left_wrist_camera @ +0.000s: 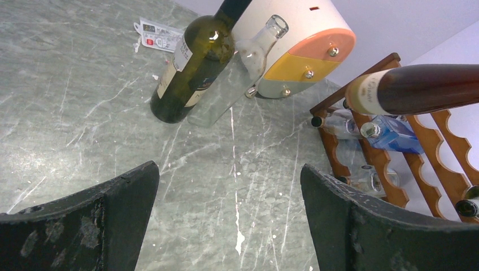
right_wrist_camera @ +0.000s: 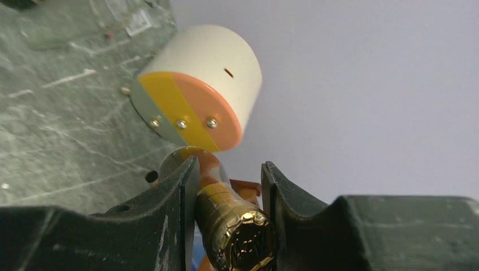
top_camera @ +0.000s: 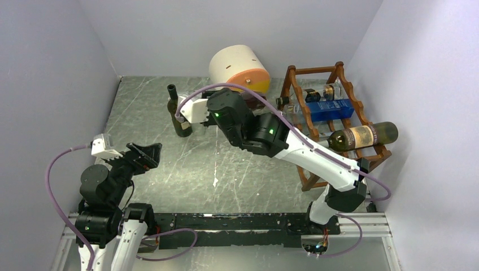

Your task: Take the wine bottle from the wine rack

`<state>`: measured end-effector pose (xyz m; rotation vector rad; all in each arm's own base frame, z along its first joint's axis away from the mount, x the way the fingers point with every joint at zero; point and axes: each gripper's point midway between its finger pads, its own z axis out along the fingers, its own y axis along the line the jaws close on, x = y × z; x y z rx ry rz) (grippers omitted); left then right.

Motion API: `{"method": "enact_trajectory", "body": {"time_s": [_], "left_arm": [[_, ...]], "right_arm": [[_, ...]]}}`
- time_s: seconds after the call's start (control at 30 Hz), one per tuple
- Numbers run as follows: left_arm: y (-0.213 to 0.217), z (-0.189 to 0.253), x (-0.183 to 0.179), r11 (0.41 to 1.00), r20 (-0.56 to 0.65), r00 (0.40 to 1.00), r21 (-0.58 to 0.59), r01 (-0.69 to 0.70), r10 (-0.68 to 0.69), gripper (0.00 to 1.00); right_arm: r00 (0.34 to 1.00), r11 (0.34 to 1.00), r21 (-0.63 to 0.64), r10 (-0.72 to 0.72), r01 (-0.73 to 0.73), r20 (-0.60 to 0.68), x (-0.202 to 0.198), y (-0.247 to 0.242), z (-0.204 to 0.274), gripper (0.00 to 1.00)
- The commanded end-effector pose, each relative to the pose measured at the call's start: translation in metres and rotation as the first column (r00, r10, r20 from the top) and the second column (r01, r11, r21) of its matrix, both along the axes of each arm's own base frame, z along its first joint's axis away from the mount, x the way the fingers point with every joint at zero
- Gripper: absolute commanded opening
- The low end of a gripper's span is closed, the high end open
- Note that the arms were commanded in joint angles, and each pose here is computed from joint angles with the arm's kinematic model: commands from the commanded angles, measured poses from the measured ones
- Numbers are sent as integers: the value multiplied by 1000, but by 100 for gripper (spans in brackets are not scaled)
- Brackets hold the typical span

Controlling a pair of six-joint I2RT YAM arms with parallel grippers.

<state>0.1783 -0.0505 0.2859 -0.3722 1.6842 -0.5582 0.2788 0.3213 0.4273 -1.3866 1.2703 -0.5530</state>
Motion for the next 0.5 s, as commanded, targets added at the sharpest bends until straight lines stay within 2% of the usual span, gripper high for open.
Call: {"method": "enact_trajectory", "body": {"time_s": [0.0, 0.17, 0.47], "left_arm": [[-1, 4, 3, 1000, 26, 1000, 8, 11, -11, 99], [-2, 3, 3, 1000, 24, 1000, 10, 13, -13, 99], [-2, 5, 1, 1000, 29, 999, 10, 13, -14, 99]], "right_arm": [[993, 986, 163, -32, 13, 111, -4, -16, 62, 0], [999, 952, 302, 50, -52, 14, -7, 4, 48, 0], [981, 891, 446, 151, -83, -119, 11, 18, 16, 0]]}}
